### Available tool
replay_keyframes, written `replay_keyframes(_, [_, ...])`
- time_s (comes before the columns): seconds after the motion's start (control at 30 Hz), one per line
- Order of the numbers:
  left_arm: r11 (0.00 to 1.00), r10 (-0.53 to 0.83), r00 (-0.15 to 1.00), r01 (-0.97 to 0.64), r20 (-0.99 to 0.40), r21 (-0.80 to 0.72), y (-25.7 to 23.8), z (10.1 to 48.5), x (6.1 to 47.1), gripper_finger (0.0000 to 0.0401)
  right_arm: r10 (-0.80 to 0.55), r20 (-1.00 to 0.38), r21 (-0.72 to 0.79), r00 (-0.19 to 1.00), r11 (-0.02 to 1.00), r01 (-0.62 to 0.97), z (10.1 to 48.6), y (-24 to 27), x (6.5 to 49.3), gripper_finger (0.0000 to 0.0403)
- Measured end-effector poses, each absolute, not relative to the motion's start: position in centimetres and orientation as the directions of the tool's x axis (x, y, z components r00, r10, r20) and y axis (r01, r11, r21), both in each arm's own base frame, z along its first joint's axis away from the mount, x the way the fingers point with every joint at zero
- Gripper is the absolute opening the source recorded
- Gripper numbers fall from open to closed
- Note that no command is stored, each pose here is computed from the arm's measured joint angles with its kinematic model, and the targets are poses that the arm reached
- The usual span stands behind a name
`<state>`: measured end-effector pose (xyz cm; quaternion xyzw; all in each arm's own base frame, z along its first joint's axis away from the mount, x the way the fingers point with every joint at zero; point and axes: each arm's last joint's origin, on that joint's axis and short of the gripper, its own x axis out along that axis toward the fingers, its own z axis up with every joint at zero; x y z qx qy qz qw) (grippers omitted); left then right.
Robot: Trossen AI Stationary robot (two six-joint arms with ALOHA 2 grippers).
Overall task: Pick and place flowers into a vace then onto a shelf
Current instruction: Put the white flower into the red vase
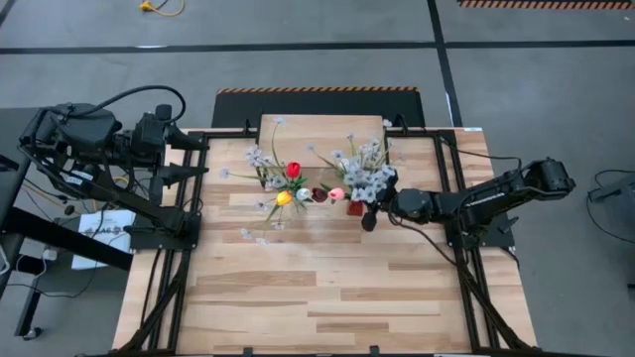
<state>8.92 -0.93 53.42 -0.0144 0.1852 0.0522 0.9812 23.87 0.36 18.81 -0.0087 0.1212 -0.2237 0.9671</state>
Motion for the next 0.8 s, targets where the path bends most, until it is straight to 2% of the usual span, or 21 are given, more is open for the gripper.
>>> replay_keyframes(0.4, [0.995,0.091,0.926,-0.103,-0.365,-0.011,-0.94,53.42,8.91,0.0219,-0.436,-0.266,-0.077,0.86,0.899,0.432,18.44,0.35,23.75,0.0076])
replay_keyframes(0.8, [0.995,0.08,0.927,-0.098,-0.366,-0.031,-0.98,53.42,8.92,0.0219,-0.436,-0.262,-0.084,0.861,0.899,0.43,18.52,0.41,23.72,0.0155])
